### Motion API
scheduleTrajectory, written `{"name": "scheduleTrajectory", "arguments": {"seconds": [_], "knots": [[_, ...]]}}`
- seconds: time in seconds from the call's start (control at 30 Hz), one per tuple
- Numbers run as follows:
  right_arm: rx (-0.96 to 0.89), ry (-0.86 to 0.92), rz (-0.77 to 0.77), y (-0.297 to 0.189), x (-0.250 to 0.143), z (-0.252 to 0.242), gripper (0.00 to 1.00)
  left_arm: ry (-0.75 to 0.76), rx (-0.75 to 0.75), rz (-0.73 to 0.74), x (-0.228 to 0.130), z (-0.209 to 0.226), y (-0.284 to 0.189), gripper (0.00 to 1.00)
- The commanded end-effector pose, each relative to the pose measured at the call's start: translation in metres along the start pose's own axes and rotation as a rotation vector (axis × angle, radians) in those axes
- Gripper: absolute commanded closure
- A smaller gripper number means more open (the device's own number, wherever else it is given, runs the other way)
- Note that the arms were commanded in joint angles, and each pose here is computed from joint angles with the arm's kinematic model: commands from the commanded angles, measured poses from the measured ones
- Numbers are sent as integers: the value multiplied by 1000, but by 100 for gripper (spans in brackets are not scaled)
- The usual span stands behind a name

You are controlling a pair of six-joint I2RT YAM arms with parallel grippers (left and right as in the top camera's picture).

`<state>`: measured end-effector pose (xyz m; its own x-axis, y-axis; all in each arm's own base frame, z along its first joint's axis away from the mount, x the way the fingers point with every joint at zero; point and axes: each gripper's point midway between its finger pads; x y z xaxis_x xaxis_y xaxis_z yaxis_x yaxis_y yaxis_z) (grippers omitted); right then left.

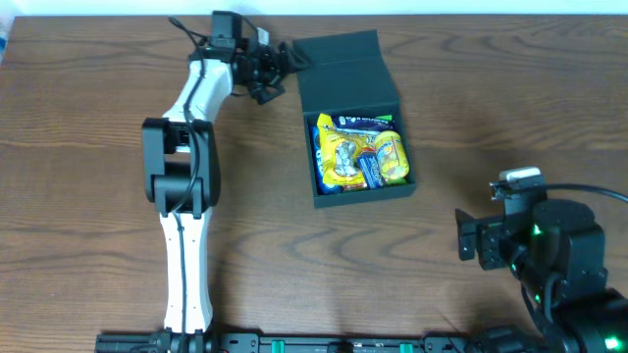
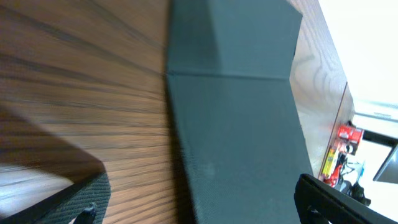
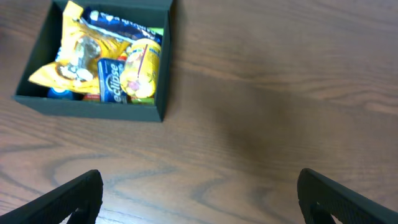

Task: Pack container
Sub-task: 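Raise the left gripper and move it to the box lid's far edge, then push the box lid forward and down with the left gripper to close it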

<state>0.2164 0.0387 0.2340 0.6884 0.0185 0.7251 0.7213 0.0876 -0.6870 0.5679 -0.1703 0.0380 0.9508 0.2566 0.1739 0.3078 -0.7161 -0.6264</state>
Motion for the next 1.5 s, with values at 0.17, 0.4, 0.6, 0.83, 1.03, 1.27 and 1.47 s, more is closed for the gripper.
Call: {"name": "scheduleTrajectory", "arguments": {"seconds": [0.17, 0.4, 0.6, 0.83, 1.03, 1.27, 1.47], "knots": [[-35, -14, 103, 24, -8, -3, 1, -3, -5, 74, -27, -10, 34, 5], [-36, -9, 184, 40, -16, -1, 1, 42, -70, 105, -38, -34, 45, 5], [-35, -4, 175, 38, -15, -1, 1, 135, -204, 85, -30, -63, 43, 4], [-35, -4, 170, 37, -15, -1, 1, 272, -350, 58, -22, -93, 35, 4], [-35, -4, 171, 37, -15, -1, 1, 318, -417, 64, -20, -112, 26, 4], [-35, -4, 170, 37, -15, -1, 1, 432, -484, 41, -15, -147, 1, 4], [-35, -4, 171, 37, -15, -1, 1, 493, -490, 20, -17, -176, -29, 4]]}}
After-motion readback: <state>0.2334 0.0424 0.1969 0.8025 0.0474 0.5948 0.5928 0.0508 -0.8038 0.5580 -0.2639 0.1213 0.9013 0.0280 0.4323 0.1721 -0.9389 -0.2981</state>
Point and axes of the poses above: each gripper's point midway between its finger pads, its own y axis out along the fingers, its own z axis along the line the jaws close on, x = y × z, and after that the axes turned 8 degrees about y, right-handed
